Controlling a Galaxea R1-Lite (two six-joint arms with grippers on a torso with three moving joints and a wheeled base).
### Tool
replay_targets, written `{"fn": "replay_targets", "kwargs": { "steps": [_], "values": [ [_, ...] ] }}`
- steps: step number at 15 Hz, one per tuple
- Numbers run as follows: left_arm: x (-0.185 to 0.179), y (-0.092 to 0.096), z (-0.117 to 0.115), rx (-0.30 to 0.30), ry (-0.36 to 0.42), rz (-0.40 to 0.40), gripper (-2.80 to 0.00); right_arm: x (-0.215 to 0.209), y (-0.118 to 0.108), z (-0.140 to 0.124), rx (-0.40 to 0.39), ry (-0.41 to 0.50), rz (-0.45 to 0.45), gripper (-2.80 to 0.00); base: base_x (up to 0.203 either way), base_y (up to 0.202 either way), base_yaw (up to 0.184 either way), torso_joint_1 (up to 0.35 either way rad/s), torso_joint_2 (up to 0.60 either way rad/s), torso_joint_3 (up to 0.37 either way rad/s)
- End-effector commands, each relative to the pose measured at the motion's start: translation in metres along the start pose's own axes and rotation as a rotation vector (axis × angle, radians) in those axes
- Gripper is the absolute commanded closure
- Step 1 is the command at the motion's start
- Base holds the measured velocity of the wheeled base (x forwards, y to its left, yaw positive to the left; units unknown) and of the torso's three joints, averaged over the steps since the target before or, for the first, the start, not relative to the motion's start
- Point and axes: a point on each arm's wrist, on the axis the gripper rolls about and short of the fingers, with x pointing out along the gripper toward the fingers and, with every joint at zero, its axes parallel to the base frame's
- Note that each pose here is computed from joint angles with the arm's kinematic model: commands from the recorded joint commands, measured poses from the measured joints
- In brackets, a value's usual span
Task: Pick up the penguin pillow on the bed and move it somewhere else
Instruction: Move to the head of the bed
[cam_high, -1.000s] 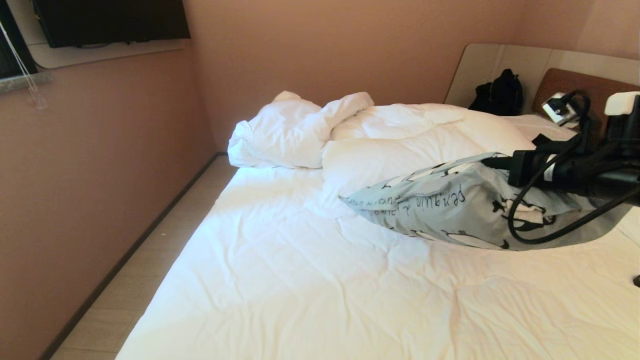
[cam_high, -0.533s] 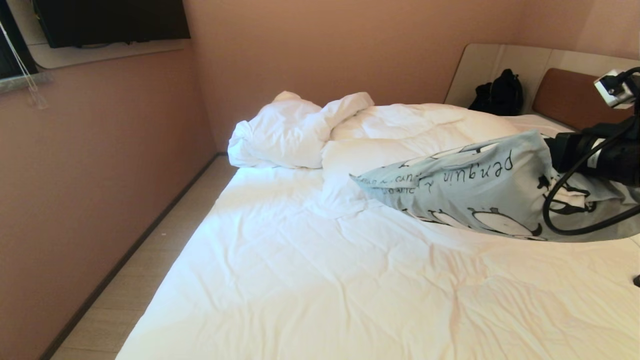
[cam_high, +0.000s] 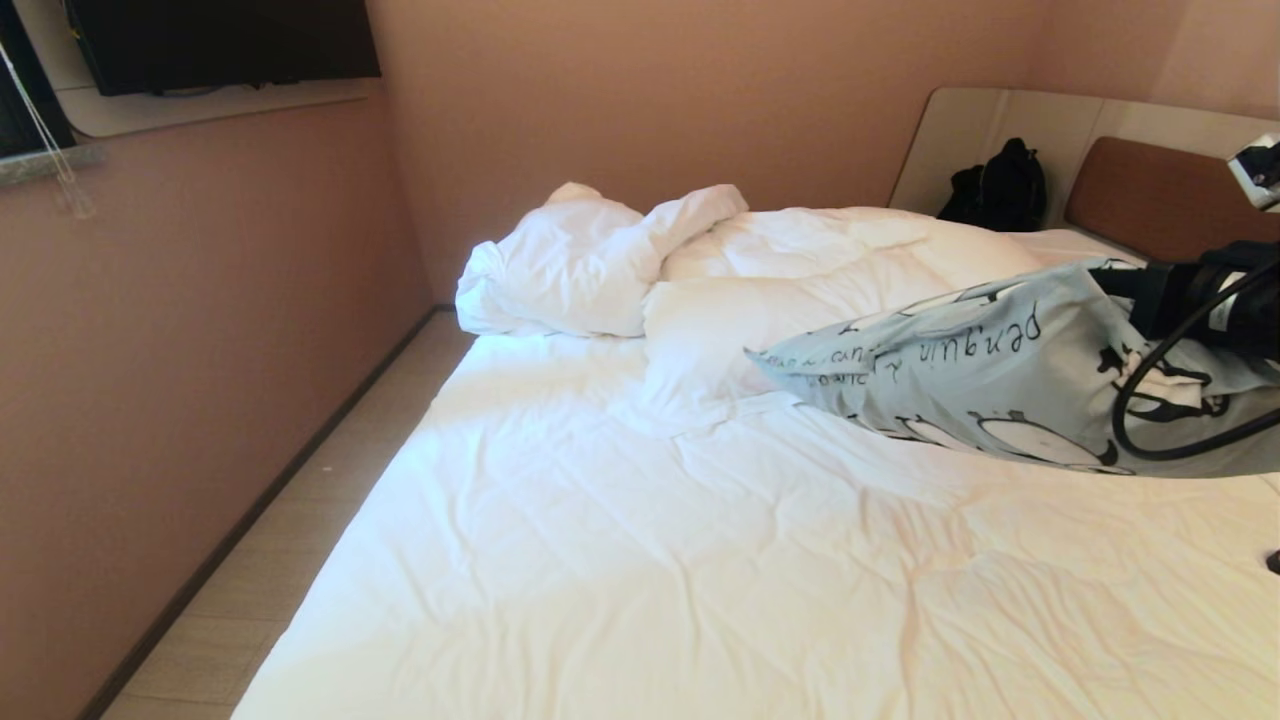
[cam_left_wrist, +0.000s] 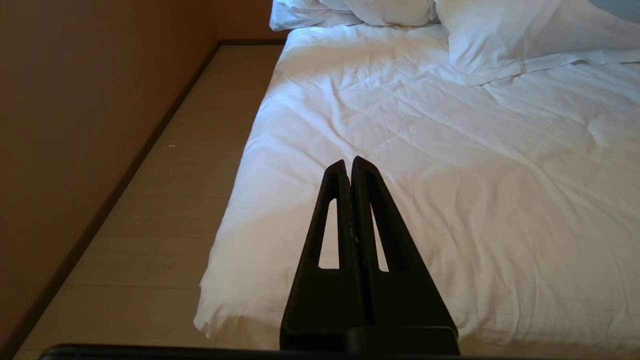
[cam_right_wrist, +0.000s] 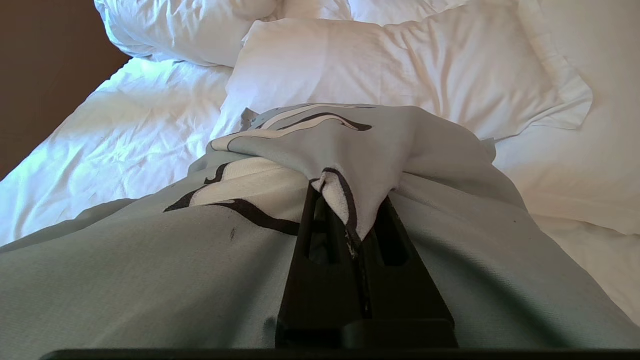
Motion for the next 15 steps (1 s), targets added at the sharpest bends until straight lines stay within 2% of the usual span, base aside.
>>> {"fn": "replay_targets", "kwargs": {
  "steps": [1, 13, 15],
  "values": [
    [0.0001, 0.0, -0.0004, -0.001, 0.001, 0.0, 0.0, 0.0009, -0.0008, -0.0007, 0.0, 0.002, 0.0, 0.0, 0.0, 0.0, 0.0, 0.0, 0.0, 0.0],
    [0.0001, 0.0, -0.0007, -0.002, 0.004, 0.002, 0.0, -0.0021, 0.0003, -0.0004, -0.016, 0.0, 0.006, 0.0, 0.0, 0.0, 0.0, 0.0, 0.0, 0.0],
    [0.0001, 0.0, -0.0007, -0.004, 0.004, 0.0, 0.0, -0.0026, 0.0004, -0.0001, -0.014, -0.001, 0.006, 0.0, -0.004, -0.107, 0.0, 0.001, 0.0, 0.0]
  ]
}}
